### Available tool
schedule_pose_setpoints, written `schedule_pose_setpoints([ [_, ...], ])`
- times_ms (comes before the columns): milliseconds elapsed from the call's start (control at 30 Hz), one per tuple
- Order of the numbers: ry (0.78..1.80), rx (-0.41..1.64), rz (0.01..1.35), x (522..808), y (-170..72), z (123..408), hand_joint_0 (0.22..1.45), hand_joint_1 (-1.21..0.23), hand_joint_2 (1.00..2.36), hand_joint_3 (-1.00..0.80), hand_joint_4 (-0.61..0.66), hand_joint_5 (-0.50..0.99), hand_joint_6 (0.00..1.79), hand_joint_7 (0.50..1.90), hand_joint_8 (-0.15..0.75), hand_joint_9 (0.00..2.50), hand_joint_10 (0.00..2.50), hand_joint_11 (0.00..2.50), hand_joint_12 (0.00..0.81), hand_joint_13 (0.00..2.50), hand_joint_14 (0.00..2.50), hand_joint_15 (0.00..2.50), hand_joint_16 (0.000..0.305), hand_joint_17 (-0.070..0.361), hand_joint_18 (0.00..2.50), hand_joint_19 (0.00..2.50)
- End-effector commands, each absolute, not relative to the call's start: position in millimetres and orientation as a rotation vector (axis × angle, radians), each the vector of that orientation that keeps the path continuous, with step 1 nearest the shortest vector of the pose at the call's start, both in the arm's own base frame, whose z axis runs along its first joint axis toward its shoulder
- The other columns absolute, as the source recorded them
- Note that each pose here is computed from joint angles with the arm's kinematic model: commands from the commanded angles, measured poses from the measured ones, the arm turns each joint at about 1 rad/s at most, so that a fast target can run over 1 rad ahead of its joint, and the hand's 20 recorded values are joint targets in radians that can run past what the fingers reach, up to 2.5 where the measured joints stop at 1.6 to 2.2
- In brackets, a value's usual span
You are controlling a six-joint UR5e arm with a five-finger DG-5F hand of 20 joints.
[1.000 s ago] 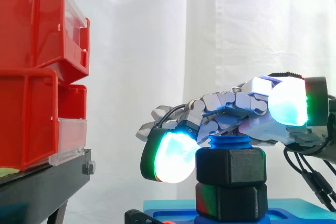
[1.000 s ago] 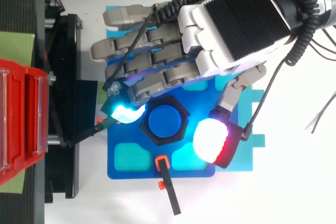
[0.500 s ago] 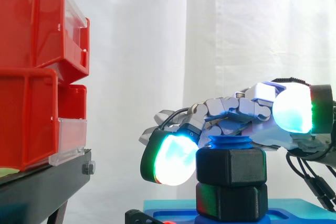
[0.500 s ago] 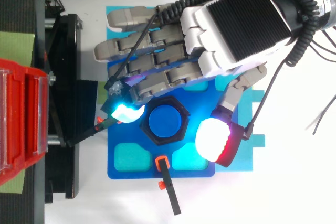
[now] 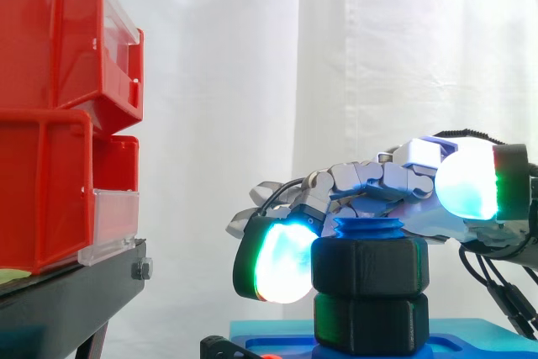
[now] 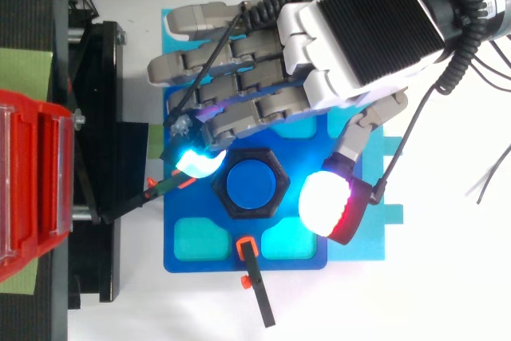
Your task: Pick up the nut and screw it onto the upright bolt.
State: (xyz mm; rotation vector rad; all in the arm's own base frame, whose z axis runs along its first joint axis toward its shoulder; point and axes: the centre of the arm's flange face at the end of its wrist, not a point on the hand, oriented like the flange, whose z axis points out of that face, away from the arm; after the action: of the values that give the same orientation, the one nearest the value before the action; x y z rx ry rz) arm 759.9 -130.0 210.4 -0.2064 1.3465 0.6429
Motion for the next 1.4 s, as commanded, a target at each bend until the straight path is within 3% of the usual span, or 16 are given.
schedule_pose_setpoints([
  [0, 1.347, -0.208, 0.638, 760, -131, 210, 0.44, -0.04, 1.00, -0.50, 0.29, -0.11, 0.50, 1.03, 0.278, 0.46, 0.00, 0.00, 0.357, 0.17, 0.00, 0.00, 0.048, 0.107, 0.00, 0.00],
  [333, 1.352, -0.212, 0.624, 758, -138, 209, 0.45, -0.06, 1.00, -0.50, 0.26, -0.08, 0.50, 1.20, 0.283, 0.51, 0.00, 0.00, 0.347, 0.20, 0.00, 0.00, 0.045, 0.101, 0.00, 0.00],
  [900, 1.349, -0.212, 0.609, 755, -148, 210, 0.46, -0.09, 1.00, -0.50, 0.23, -0.06, 0.50, 1.37, 0.285, 0.56, 0.00, 0.00, 0.340, 0.24, 0.00, 0.00, 0.043, 0.097, 0.00, 0.00],
  [1367, 1.345, -0.216, 0.608, 756, -148, 211, 0.46, -0.10, 1.00, -0.50, 0.23, -0.06, 0.50, 1.37, 0.286, 0.58, 0.00, 0.00, 0.339, 0.25, 0.00, 0.00, 0.043, 0.096, 0.00, 0.00],
])
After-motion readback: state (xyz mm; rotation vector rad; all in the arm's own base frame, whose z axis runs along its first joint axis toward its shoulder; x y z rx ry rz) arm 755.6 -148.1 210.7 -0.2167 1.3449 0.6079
